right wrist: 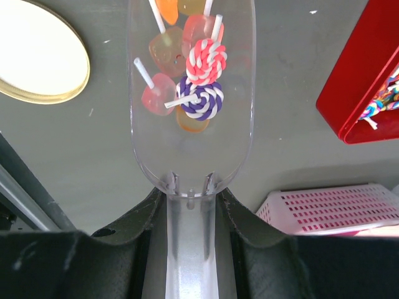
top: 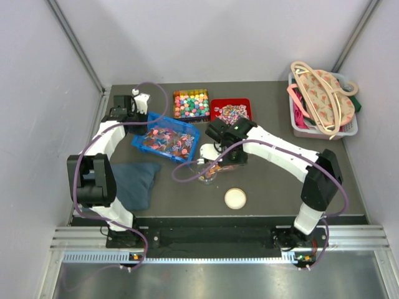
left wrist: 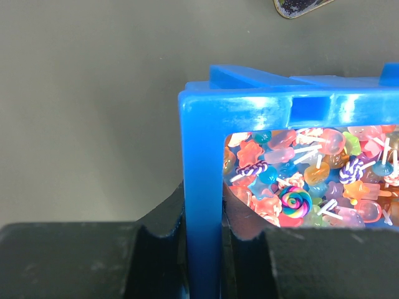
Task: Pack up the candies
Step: Place the fake candies in the packing bottle.
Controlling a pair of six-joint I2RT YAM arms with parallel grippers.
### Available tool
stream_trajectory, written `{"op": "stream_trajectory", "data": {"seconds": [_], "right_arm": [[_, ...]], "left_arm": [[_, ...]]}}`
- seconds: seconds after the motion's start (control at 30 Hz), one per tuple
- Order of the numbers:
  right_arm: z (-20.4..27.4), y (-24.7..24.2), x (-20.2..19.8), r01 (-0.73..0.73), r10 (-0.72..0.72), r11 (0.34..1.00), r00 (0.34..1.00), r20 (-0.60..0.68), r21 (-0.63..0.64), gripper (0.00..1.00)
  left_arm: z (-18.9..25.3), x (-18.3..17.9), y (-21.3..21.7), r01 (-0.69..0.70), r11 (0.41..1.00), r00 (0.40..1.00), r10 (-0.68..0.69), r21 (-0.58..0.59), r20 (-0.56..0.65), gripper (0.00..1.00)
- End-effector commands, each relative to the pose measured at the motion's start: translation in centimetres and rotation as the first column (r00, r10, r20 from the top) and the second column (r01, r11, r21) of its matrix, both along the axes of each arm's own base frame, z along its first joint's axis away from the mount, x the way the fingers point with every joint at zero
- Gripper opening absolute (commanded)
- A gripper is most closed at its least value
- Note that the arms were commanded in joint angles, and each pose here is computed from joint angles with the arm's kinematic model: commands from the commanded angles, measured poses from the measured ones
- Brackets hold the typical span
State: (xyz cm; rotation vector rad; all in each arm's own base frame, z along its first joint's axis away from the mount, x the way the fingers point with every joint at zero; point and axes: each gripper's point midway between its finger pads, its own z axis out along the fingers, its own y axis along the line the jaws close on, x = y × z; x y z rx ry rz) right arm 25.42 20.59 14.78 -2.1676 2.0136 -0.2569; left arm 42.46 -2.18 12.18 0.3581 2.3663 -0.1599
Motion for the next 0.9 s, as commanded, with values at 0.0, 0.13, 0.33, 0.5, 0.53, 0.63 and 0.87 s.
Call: {"op": "stream_trajectory", "data": {"seconds": [0.0, 0.13, 0.33, 0.5, 0.53, 0.63, 0.87], "right_arm": [[1.3, 0.6, 0.6, -0.031, 0.031, 0.999, 0.999, 0.04, -0.018, 0.0], [1.4, 1.1, 0.3, -0.051, 0.052, 0.998, 0.998, 0.038, -0.034, 0.0], [1.6, 1.6, 0.5, -0.071, 0.074, 0.996, 0.996, 0.056, -0.054, 0.0], [1.6, 1.6, 0.6, -0.089, 0.096, 0.991, 0.993, 0.074, -0.096, 0.0], [1.6, 1.6, 0.6, -0.092, 0.1, 0.991, 0.992, 0.076, -0.101, 0.0], [1.9, 1.6, 0.6, -0.097, 0.107, 0.989, 0.991, 0.081, -0.112, 0.0], [3.0, 1.9, 1.0, -0.097, 0.108, 0.991, 0.987, 0.119, -0.09, 0.0]], "left_arm": [[3.3, 1.6, -1.2, 0.016, 0.996, 0.995, -0.007, -0.085, 0.104, 0.0], [3.3, 1.6, -1.3, 0.017, 0.996, 0.995, -0.008, -0.088, 0.101, 0.0], [3.2, 1.6, -1.2, 0.015, 0.996, 0.995, -0.006, -0.089, 0.099, 0.0], [3.1, 1.6, -1.3, 0.018, 0.996, 0.995, -0.009, -0.092, 0.097, 0.0], [3.2, 1.6, -1.3, 0.018, 0.996, 0.995, -0.008, -0.091, 0.099, 0.0], [3.0, 1.5, -1.3, 0.017, 0.996, 0.996, -0.008, -0.093, 0.094, 0.0], [2.9, 1.6, -1.3, 0.018, 0.995, 0.996, -0.009, -0.094, 0.093, 0.0]]}}
